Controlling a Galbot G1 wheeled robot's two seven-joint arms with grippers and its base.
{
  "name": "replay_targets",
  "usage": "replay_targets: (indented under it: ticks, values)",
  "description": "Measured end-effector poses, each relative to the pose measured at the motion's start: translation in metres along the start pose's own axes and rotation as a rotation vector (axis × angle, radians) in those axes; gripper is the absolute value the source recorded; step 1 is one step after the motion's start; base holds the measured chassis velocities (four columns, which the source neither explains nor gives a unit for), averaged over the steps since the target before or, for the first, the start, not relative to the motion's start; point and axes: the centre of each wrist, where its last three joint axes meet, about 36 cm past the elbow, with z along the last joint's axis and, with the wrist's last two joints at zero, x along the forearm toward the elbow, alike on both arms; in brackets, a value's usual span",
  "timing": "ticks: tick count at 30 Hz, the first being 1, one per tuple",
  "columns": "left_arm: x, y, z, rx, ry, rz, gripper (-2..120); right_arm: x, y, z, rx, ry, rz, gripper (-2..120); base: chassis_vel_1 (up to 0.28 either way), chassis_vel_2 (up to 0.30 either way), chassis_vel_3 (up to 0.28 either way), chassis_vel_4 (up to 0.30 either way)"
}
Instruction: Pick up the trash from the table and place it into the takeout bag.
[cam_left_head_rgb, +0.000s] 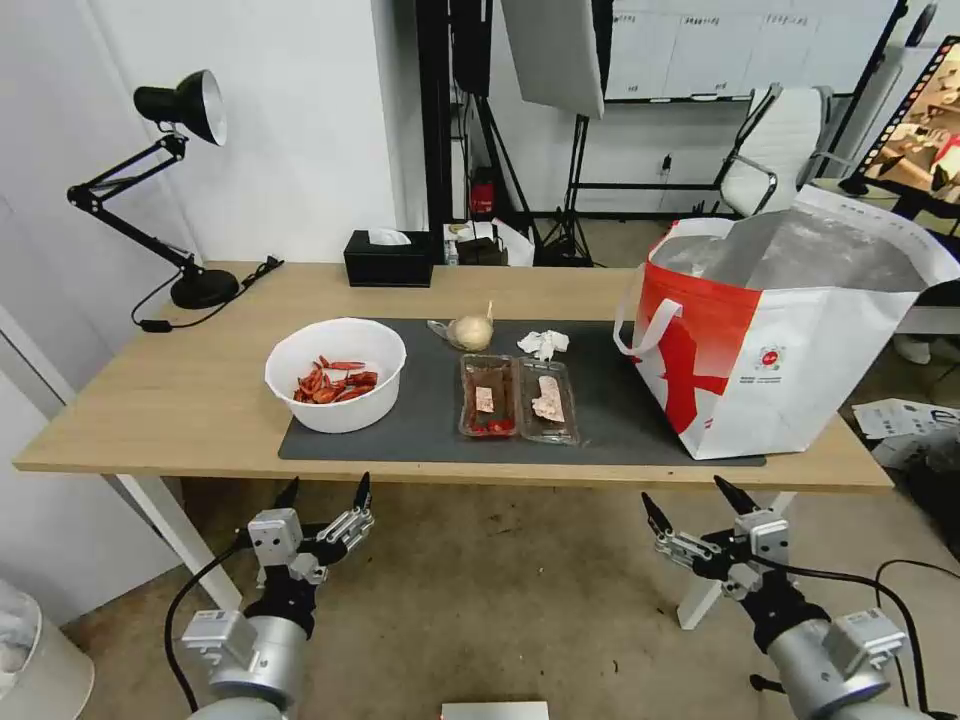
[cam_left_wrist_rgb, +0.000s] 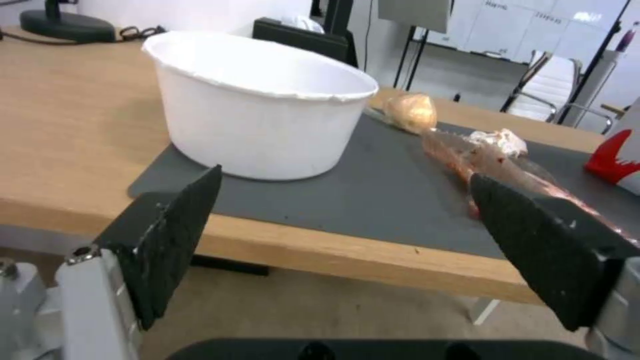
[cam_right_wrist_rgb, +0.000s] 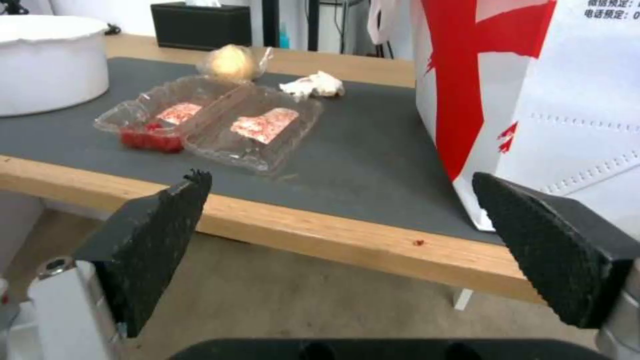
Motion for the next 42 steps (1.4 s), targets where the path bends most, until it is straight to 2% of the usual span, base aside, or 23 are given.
replay_targets:
  ticks: [3,9,15,18,22,23,25,26,28,29,31,32,37,42]
  values:
    - [0.000,0.001,0.000,-0.003,-0.008,0.004,100,0.000,0.001,0.001,-0.004,0.000,-0.003,100,0.000,0.000,0.000,0.000]
    - [0.001,0.002,-0.002,-0.006,-0.014,0.005,100,-0.003,0.006,0.000,-0.118,0.004,0.000,100,0.000,0.000,0.000,0.000]
    - [0.000,0.002,-0.002,-0.006,-0.016,0.005,100,-0.006,0.006,-0.001,-0.157,0.003,0.001,100,0.000,0.000,0.000,0.000]
    - [0.000,0.001,-0.002,-0.004,-0.018,0.006,100,-0.009,0.007,-0.003,-0.221,0.004,-0.004,100,0.000,0.000,0.000,0.000]
    - [0.000,0.000,-0.004,-0.003,-0.020,0.009,100,-0.018,0.010,-0.014,-0.400,0.016,-0.015,100,0.000,0.000,0.000,0.000]
    - [0.000,0.000,-0.004,-0.003,-0.020,0.009,100,-0.018,0.010,-0.014,-0.400,0.016,-0.015,100,0.000,0.000,0.000,0.000]
    - [0.000,0.001,-0.005,-0.002,-0.020,0.010,100,-0.024,0.013,-0.022,-0.545,0.032,-0.023,100,0.000,0.000,0.000,0.000]
    - [0.000,0.001,-0.005,-0.002,-0.020,0.010,100,-0.024,0.013,-0.022,-0.545,0.032,-0.023,100,0.000,0.000,0.000,0.000]
    - [0.001,0.001,-0.008,-0.006,-0.018,0.012,100,-0.032,0.017,-0.028,-0.681,0.053,-0.044,100,0.000,0.000,0.000,0.000]
    - [0.001,0.001,-0.008,-0.006,-0.018,0.012,100,-0.032,0.017,-0.028,-0.681,0.053,-0.044,100,0.000,0.000,0.000,0.000]
    - [0.002,0.001,-0.009,-0.007,-0.012,0.012,100,-0.039,0.023,-0.031,-0.774,0.077,-0.070,100,0.000,0.000,0.000,0.000]
    - [0.002,0.001,-0.009,-0.007,-0.012,0.012,100,-0.039,0.023,-0.031,-0.774,0.077,-0.070,100,0.000,0.000,0.000,0.000]
    - [0.004,0.001,-0.010,-0.012,-0.009,0.011,100,-0.053,0.029,-0.041,-0.946,0.109,-0.110,100,0.000,0.000,0.000,0.000]
    - [0.005,0.000,-0.011,-0.016,-0.006,0.010,100,-0.070,0.027,-0.047,-0.981,0.132,-0.123,100,0.000,0.000,0.000,0.000]
